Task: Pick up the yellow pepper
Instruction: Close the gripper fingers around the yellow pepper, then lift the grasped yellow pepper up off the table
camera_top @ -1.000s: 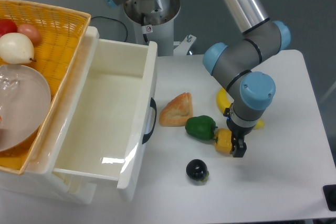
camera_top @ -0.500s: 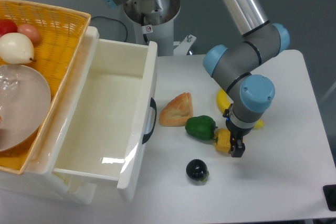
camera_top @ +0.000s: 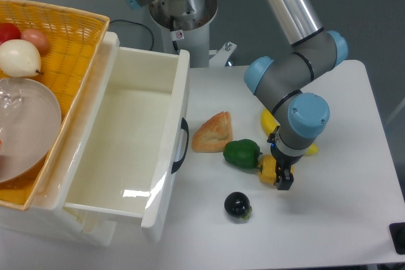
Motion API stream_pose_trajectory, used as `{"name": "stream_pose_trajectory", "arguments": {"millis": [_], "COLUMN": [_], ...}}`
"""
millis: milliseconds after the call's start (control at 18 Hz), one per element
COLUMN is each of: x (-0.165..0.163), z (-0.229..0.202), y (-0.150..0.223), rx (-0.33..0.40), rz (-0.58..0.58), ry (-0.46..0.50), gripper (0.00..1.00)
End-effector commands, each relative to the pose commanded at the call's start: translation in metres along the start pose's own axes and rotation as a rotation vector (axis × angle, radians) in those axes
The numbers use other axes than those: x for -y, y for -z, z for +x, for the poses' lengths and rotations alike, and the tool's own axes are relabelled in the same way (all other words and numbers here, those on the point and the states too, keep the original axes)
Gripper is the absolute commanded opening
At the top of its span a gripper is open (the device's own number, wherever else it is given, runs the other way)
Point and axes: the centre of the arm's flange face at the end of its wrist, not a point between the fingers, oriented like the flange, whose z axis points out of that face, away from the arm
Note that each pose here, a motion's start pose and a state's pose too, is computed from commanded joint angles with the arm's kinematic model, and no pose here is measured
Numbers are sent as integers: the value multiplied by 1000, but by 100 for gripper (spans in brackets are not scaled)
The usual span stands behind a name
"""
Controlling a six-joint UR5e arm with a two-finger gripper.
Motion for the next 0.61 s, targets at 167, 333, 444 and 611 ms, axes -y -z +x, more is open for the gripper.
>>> {"name": "stream_pose_trajectory", "arguments": {"millis": [167, 333, 444, 611], "x": [0, 0, 0, -3], "z": [0, 0, -1, -2], "y": [1, 2, 4, 17], "rx": [0, 1, 4, 19], "rz": [0, -1, -3, -13], "ry": [5, 8, 21, 27], "gripper": [62, 49, 40, 36]}}
